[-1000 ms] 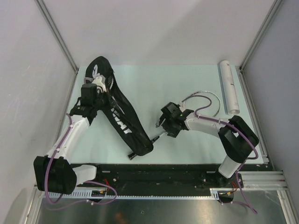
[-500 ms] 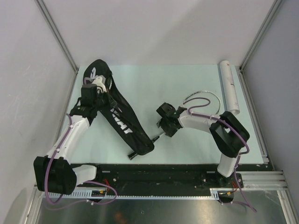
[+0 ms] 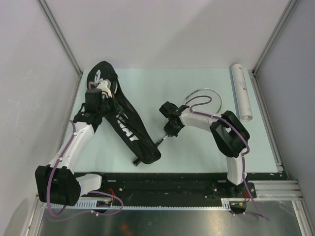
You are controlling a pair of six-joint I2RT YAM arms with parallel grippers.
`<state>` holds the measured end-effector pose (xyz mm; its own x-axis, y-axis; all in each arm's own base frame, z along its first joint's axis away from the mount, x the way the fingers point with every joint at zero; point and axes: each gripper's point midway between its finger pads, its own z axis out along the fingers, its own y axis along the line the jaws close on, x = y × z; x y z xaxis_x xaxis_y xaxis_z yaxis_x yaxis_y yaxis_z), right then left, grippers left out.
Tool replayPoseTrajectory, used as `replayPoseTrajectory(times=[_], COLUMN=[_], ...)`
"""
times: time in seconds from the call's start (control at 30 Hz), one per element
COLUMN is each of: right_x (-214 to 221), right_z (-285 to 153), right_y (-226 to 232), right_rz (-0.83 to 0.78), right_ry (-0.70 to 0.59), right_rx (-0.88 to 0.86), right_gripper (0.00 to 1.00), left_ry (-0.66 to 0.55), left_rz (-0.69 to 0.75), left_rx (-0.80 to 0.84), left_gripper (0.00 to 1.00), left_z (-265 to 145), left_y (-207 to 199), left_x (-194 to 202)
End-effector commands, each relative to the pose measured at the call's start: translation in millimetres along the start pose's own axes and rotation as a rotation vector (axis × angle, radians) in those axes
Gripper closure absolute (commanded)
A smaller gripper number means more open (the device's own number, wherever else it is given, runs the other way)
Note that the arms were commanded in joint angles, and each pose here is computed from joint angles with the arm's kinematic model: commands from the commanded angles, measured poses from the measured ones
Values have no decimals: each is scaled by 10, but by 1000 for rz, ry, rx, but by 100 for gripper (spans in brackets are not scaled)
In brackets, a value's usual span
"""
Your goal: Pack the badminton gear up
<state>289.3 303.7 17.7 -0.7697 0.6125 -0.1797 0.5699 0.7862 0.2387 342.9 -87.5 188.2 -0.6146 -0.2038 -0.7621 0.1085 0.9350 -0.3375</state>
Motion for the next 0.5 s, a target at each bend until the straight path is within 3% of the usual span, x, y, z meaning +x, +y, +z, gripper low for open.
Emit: replayPoseTrajectory(times=[0.0,0.13,0.2,0.23,0.33,0.47], right_x=[-158,-377,-569,-586,-629,-717], right_z=[175,-154,-395,-423,-549,-710], right_y=[-382,-121,-44,-27,-52,25], right_rz=[-323,-684,-766,-883,-1038,-1104], right_ry=[-112,-315,-431,-419,-399,-415], right_rx=[130,82,101,97,85,-6], right_gripper=[100,100,100,100,100,100], left_ry=[-102,-106,-82,-78,-40,0], left_rz=[72,95,100,105,122,153], left_rx=[25,16,22,26,41,34], left_gripper=[100,100,99,100,100,99], left_z=[-50,-30,41,66,207,403], left_y=[-78,-69,-81,-101,-159,-213], left_x=[-273,-313,-280,-295,-252,-254])
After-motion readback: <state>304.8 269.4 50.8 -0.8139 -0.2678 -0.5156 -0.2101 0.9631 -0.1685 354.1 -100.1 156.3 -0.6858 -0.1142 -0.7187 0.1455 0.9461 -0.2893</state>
